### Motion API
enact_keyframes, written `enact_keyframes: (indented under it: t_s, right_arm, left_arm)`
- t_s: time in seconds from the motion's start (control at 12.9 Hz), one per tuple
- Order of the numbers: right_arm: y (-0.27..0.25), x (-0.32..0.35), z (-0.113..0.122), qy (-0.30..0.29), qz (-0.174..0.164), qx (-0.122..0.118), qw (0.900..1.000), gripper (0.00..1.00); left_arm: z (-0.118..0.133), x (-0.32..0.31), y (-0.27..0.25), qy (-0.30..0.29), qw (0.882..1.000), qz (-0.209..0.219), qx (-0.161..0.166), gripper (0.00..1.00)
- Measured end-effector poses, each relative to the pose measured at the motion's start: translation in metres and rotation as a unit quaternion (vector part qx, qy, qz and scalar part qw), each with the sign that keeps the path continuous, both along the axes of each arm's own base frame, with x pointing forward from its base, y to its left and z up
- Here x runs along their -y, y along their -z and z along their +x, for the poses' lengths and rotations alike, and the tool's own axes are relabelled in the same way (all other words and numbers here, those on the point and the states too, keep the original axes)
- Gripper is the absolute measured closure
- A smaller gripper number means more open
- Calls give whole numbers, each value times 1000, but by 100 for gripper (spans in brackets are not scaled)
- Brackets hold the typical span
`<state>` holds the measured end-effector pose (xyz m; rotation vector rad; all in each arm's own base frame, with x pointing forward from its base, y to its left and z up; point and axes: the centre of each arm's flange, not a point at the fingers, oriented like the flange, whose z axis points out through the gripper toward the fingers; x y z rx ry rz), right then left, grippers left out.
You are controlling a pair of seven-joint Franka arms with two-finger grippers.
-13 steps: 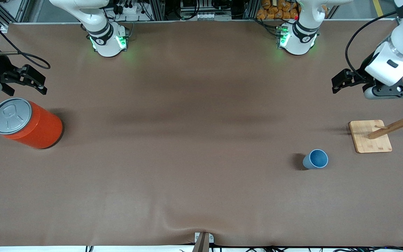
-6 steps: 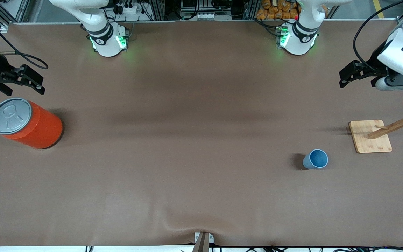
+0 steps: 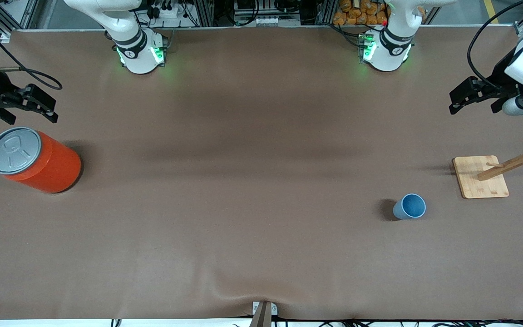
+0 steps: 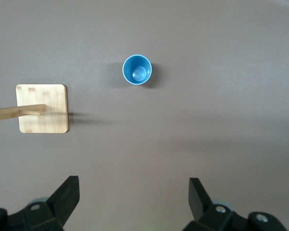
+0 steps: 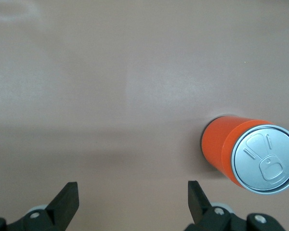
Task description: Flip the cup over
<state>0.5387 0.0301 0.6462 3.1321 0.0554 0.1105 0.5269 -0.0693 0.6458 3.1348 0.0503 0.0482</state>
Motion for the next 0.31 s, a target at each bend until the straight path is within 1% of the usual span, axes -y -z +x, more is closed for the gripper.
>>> enact_keyframes:
  t_s: [0.31]
  right_arm:
    - [0, 0, 0, 0, 0, 0, 1000, 0]
  left_arm:
    - [2, -10, -6, -9, 1000, -1, 5, 0]
